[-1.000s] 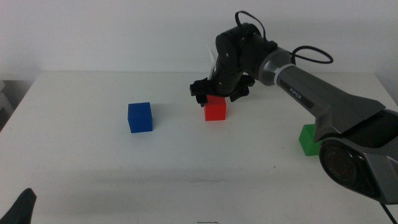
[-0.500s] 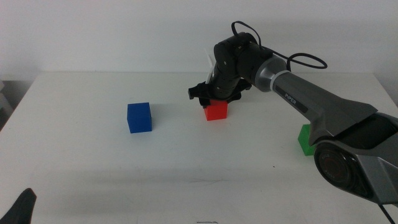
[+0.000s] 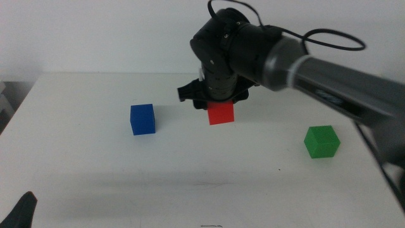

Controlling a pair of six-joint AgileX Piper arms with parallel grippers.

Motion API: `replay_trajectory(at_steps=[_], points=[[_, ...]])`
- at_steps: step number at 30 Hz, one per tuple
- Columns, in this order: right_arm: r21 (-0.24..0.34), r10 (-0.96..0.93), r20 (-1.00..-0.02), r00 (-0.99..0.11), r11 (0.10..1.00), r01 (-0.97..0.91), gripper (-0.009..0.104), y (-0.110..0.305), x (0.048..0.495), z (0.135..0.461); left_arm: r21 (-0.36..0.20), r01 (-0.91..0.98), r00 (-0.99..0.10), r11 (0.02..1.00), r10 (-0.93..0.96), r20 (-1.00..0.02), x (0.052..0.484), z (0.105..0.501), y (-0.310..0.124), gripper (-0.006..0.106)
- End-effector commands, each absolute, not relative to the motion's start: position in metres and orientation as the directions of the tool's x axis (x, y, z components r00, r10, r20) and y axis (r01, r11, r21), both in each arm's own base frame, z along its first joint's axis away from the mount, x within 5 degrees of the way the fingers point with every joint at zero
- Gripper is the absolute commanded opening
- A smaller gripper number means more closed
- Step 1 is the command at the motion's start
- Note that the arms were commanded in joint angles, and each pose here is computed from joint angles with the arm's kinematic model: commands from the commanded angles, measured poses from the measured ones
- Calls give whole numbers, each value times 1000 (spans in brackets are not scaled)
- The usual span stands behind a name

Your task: Stack red cubes first, then green, then blue cubes in a specific spot.

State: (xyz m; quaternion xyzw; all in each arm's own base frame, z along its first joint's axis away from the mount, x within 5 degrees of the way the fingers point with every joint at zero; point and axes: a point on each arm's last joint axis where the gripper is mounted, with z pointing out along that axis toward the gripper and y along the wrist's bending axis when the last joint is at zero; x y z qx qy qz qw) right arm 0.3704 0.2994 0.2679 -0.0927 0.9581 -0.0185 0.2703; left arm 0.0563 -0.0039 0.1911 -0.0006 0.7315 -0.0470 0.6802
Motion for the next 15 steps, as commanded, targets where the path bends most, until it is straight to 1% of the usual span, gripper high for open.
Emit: replay_trajectory(at_steps=[1, 3, 5, 7, 9, 10, 12, 15], points=[[-13, -103, -664, -741, 992, -126, -1, 287, 335, 331, -77, 70, 24, 995, -79, -997, 55, 200, -4, 91], [14, -58, -684, -727, 996, -93, -1, 285, 313, 337, -77, 70, 24, 995, -79, -997, 55, 200, -4, 91], [20, -51, -702, -711, 996, -91, -1, 285, 292, 332, -77, 70, 24, 995, -79, -997, 55, 200, -4, 91], [44, -58, -697, -715, 991, -123, -1, 290, 276, 318, -77, 70, 24, 995, -79, -997, 55, 200, -4, 91], [87, -46, -675, -737, 986, -141, -1, 296, 267, 299, -77, 70, 24, 995, -79, -997, 55, 200, -4, 91], [96, -40, -655, -754, 986, -136, -1, 296, 266, 288, -77, 70, 24, 995, -79, -997, 55, 200, -4, 91], [93, -33, -624, -781, 989, -116, -1, 296, 265, 271, -77, 70, 24, 995, -79, -997, 55, 200, -4, 91], [88, -19, -611, -791, 992, -92, -1, 298, 268, 258, -77, 70, 24, 995, -79, -997, 55, 200, -4, 91]])
